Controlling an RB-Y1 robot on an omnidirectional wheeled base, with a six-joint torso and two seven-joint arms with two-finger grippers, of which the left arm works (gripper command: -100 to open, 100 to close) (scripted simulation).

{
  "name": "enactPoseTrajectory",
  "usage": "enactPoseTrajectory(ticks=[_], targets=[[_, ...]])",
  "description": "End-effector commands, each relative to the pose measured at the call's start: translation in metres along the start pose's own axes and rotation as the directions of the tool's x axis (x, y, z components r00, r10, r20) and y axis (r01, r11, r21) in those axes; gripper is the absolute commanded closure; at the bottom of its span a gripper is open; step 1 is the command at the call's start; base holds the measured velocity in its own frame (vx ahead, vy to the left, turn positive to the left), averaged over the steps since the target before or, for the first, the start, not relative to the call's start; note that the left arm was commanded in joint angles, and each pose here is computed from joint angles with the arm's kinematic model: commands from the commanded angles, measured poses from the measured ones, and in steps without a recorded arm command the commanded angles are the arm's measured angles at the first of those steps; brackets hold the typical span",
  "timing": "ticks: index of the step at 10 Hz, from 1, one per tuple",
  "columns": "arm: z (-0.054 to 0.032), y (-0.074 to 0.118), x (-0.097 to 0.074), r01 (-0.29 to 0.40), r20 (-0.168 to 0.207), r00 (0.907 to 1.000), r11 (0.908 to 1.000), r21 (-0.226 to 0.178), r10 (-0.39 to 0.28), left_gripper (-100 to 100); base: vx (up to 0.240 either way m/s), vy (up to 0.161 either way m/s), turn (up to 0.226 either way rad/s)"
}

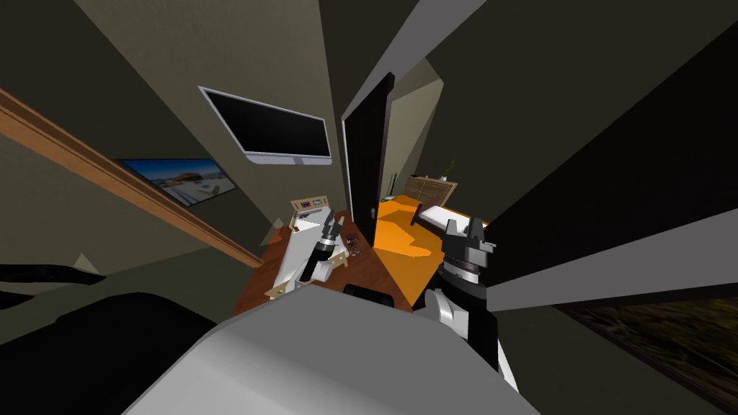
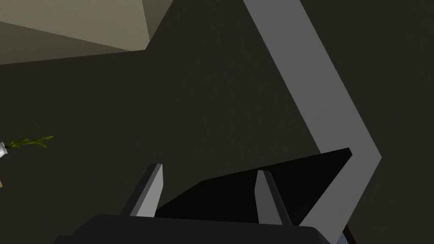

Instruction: Push the door open

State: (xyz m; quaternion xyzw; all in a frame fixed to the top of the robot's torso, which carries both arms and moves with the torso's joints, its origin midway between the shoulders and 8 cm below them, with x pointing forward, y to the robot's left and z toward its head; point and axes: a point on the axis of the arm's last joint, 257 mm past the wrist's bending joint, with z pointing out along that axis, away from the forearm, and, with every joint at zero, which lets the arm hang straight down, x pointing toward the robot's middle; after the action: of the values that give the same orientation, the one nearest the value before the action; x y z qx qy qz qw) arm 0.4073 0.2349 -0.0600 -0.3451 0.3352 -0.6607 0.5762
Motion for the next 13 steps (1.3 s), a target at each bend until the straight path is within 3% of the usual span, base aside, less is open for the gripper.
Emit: enactPoseTrajectory(ticks=[1, 5, 13], targets=[[-0.0049, 0.013, 0.004, 0.014, -0.016, 0.9998, 0.9998, -0.016, -0.014, -100, 0.057, -0.032, -0.085], [-0.0138, 0.049, 0.013, 0.044, -0.056, 0.9973, 0.9972, -0.061, -0.048, -100, 0.055, -0.025, -0.093], [-0.0307, 0.095, 0.022, 0.073, -0.105, 0.9906, 0.9890, -0.128, -0.087, -100, 0.049, -0.018, -0.066]])
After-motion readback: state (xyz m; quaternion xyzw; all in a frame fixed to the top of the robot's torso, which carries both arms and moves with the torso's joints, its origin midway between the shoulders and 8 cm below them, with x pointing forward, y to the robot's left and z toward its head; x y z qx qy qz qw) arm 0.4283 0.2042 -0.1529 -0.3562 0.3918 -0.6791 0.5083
